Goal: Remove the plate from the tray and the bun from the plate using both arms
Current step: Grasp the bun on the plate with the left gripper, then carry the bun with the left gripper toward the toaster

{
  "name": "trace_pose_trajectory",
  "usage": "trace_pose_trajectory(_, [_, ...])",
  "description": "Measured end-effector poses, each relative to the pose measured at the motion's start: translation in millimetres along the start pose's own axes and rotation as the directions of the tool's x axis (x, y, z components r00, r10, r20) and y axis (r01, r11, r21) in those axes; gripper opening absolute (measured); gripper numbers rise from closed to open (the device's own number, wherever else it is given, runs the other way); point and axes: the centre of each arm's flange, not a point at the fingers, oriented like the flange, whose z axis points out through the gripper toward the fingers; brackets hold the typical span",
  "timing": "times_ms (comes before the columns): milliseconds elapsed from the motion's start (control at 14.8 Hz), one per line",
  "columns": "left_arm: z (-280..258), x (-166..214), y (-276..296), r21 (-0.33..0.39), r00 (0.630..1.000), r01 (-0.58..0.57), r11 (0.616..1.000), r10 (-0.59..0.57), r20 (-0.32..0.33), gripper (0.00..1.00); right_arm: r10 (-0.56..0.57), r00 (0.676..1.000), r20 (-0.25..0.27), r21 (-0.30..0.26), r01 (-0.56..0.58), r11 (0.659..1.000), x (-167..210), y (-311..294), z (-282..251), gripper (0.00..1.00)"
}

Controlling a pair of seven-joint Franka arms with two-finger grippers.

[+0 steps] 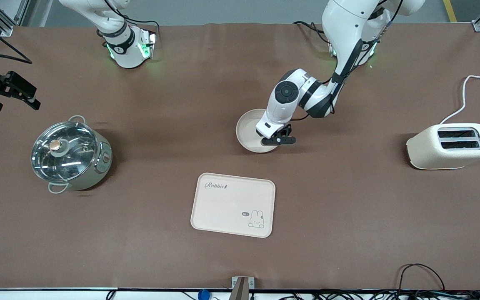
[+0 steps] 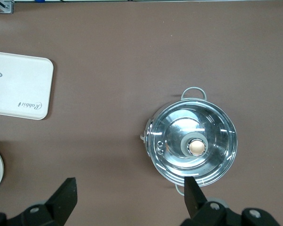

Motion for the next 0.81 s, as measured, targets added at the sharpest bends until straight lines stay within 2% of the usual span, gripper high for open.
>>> trace_pose_trajectory(135, [-0.3,-0.7,1.3,-0.003,1.000,-0.002,1.000,0.002,-0.002,0.15,-0.005,1.000,0.001,0.000,0.005,1.000,0.0,-2.8,0.3,1.00])
trace_pose_trajectory(203, [-0.4,-0.9,1.7,-0.005,1.000,-0.003,1.000,0.003,-0.003,0.11,-0.006,1.000,0.002,0.000,0.006,1.000,0.0,-3.4,0.5,1.00])
trace_pose_trajectory(542, [-7.4,6.1,-0.6,0.010,1.000,0.008,1.000,-0.008,0.008,0.11,-0.005,1.000,0.025,0.001,0.005,1.000,-1.9,-3.4,3.1,1.00])
trace_pose_trajectory(812, [-55.7,46.2,-10.5,0.060,0.998,0.040,0.997,-0.043,0.051,0.11,-0.004,1.000,0.028,0.001,0.004,1.000,-1.3,-2.9,4.5,1.00])
